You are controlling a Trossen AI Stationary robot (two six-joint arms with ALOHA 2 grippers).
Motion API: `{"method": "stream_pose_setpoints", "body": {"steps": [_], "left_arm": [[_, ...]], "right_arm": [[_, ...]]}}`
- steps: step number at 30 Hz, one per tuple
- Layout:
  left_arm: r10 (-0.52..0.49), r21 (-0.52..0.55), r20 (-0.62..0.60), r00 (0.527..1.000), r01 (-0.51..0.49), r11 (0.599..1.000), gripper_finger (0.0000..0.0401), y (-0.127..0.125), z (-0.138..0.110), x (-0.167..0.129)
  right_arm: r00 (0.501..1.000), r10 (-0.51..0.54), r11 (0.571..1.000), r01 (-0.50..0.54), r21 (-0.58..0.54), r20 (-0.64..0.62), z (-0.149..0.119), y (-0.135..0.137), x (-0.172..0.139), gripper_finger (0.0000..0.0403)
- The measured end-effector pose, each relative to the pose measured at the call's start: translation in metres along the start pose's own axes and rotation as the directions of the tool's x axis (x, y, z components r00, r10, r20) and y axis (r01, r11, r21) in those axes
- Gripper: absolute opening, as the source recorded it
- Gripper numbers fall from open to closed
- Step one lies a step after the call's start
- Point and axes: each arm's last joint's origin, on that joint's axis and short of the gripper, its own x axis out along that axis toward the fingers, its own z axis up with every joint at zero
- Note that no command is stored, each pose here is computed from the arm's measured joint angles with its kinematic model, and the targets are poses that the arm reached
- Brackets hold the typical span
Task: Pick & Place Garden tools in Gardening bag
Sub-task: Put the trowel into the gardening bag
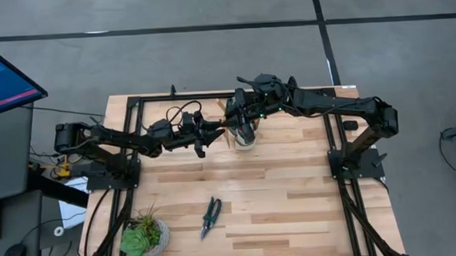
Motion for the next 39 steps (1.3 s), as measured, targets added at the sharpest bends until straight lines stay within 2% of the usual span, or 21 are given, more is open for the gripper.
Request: {"method": "stream_pose_setpoints", "body": {"steps": [8, 14, 18, 25, 34, 36, 39], "left_arm": [[-0.026, -0.018, -0.051, 0.998, 0.025, 1.000, 0.0115, 0.000, -0.004, 0.000], [-0.053, -0.041, -0.094, 0.994, 0.049, 0.998, 0.0109, -0.001, -0.007, 0.000], [-0.049, -0.036, -0.093, 0.994, 0.046, 0.998, 0.0084, 0.000, -0.007, 0.000], [-0.074, -0.033, -0.109, 0.991, 0.071, 0.997, 0.0013, 0.000, -0.008, -0.001], [-0.067, -0.023, -0.117, 0.991, 0.065, 0.998, 0.0005, 0.000, -0.009, -0.001], [-0.068, -0.007, -0.116, 0.991, 0.068, 0.998, 0.0005, 0.000, -0.009, 0.000], [-0.053, 0.003, -0.119, 0.991, 0.053, 0.999, 0.0003, 0.001, -0.009, 0.000]], "right_arm": [[0.999, 0.033, 0.998, -0.032, 0.052, -0.031, -0.012, 0.002, 0.024, 0.0061], [0.999, 0.031, 0.998, -0.029, 0.052, -0.040, -0.012, 0.003, 0.023, 0.0061], [0.997, 0.045, 0.997, -0.041, 0.064, -0.059, -0.014, 0.000, 0.020, 0.0061], [0.995, 0.050, 0.997, -0.044, 0.070, -0.082, -0.016, 0.001, 0.021, 0.0061], [0.995, 0.049, 0.997, -0.044, 0.062, -0.083, -0.017, 0.002, 0.022, 0.0063], [0.996, 0.041, 0.998, -0.037, 0.059, -0.075, -0.015, -0.001, 0.020, 0.0096], [0.998, 0.033, 0.997, -0.029, 0.077, -0.046, -0.009, -0.003, 0.010, 0.0182]]}}
